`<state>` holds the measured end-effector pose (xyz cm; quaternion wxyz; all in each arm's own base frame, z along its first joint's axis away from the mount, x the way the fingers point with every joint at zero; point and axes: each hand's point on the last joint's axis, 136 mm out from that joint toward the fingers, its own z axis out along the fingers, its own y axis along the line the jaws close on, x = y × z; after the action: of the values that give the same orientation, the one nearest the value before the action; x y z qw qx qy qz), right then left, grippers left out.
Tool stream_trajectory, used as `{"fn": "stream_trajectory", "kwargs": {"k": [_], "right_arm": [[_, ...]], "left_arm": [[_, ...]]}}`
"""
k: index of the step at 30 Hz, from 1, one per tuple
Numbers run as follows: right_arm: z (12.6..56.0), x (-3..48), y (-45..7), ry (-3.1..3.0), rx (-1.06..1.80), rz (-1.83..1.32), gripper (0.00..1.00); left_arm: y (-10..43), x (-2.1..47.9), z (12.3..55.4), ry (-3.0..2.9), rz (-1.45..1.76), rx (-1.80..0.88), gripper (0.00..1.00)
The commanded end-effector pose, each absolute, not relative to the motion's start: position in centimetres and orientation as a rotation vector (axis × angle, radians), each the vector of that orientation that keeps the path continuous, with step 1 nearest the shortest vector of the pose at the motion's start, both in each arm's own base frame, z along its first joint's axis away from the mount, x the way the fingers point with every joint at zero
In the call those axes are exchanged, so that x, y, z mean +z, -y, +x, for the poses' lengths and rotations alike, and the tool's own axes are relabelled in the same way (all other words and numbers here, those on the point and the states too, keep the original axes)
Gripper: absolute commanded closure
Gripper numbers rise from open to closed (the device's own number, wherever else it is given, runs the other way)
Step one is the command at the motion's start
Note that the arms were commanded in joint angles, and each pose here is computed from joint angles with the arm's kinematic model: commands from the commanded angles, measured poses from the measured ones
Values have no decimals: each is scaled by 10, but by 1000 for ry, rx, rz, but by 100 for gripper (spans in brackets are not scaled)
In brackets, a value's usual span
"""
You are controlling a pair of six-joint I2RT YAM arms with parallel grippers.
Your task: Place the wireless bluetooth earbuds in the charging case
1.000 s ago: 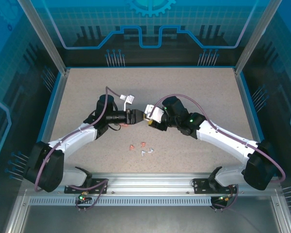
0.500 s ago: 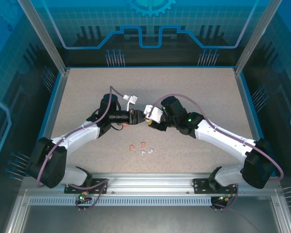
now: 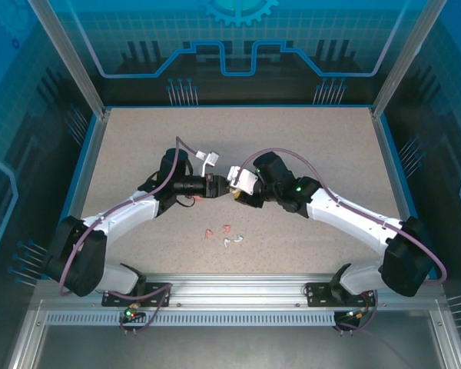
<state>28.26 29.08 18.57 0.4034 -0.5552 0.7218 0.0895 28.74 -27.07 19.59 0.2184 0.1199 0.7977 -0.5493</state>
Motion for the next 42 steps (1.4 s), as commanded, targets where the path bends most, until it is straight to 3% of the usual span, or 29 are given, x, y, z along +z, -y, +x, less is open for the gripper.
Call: {"fn": "stream_trajectory", "kwargs": {"k": [1, 10, 16, 28, 42], "right_arm": [[290, 203, -296, -1814, 261, -1346, 55], [282, 240, -278, -1815, 368, -1212, 18], [265, 283, -256, -1741, 523, -1072, 0], [254, 347, -249, -1570, 763, -872, 2], [278, 377, -274, -1522, 799, -904, 18]], "left_arm": [[283, 219, 280, -2135, 455, -1556, 77], [277, 243, 287, -1987, 483, -1456, 80], [268, 272, 292, -1795, 511, -1349, 85], [249, 343, 270, -1184, 673, -1112, 96], [253, 357, 266, -1083, 728, -1104, 99]]}}
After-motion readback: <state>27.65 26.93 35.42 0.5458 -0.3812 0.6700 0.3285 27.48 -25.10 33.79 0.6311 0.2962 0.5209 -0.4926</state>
